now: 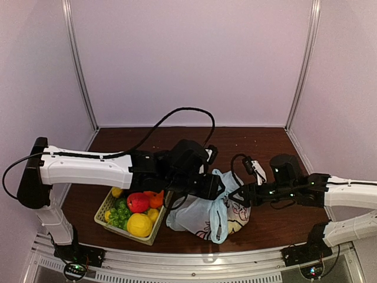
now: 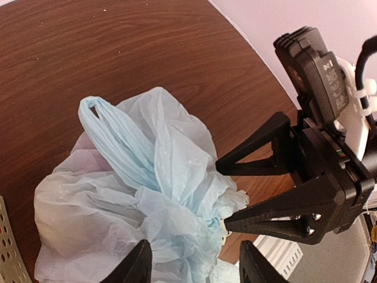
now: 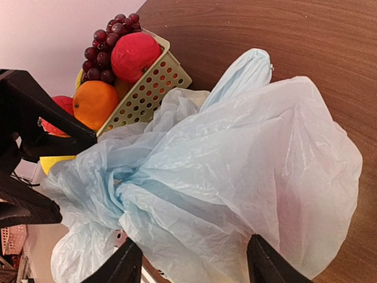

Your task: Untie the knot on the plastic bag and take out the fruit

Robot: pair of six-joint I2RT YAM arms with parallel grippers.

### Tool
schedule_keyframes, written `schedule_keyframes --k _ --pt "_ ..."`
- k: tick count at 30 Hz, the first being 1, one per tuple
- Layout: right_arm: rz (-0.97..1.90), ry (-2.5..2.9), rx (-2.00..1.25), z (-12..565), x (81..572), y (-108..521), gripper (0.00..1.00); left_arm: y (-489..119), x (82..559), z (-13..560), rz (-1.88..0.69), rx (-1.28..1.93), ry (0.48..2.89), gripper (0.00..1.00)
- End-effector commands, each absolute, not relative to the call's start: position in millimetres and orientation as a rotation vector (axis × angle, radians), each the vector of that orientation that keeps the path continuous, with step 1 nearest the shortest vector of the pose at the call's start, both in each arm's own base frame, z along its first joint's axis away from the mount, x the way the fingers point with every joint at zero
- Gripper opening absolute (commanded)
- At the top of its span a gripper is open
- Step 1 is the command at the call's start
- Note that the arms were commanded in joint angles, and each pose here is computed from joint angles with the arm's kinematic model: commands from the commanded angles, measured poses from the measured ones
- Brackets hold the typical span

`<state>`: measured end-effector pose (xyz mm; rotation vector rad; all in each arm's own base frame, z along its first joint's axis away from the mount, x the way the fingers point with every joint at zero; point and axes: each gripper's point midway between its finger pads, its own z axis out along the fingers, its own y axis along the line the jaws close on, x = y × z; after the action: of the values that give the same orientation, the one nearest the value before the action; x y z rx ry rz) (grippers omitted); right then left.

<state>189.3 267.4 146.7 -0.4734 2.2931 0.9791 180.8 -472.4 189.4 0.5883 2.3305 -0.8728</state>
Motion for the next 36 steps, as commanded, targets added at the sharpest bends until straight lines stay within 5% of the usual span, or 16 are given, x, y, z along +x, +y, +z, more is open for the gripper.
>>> schedule_keyframes --k 1,4,11,14,28,36 --pt "0.979 2.268 -0.498 151.8 190.4 271.0 0.57 -485.1 182.3 193.2 -0.909 0.601 2.324 0.45" --pt "0.973 2.260 -0.490 151.7 191.0 269.4 0.48 -485.5 182.1 190.2 -0.904 0.601 2.333 0.38" --pt "0.961 2.235 -0.436 155.6 196.2 264.8 0.00 -484.9 181.5 189.9 -0.901 0.608 2.336 0.08" --pt "0.964 2.228 -0.418 158.2 196.9 263.7 0.00 -485.3 182.1 191.8 -0.902 0.606 2.331 0.00" --pt "0.902 2.196 -0.285 173.2 207.9 247.3 0.00 -485.0 186.4 214.7 -0.908 0.615 2.267 0.00" --pt "0.809 2.274 -0.136 134.4 206.7 221.7 0.00 -458.3 187.8 188.1 -0.857 0.539 2.335 0.00"
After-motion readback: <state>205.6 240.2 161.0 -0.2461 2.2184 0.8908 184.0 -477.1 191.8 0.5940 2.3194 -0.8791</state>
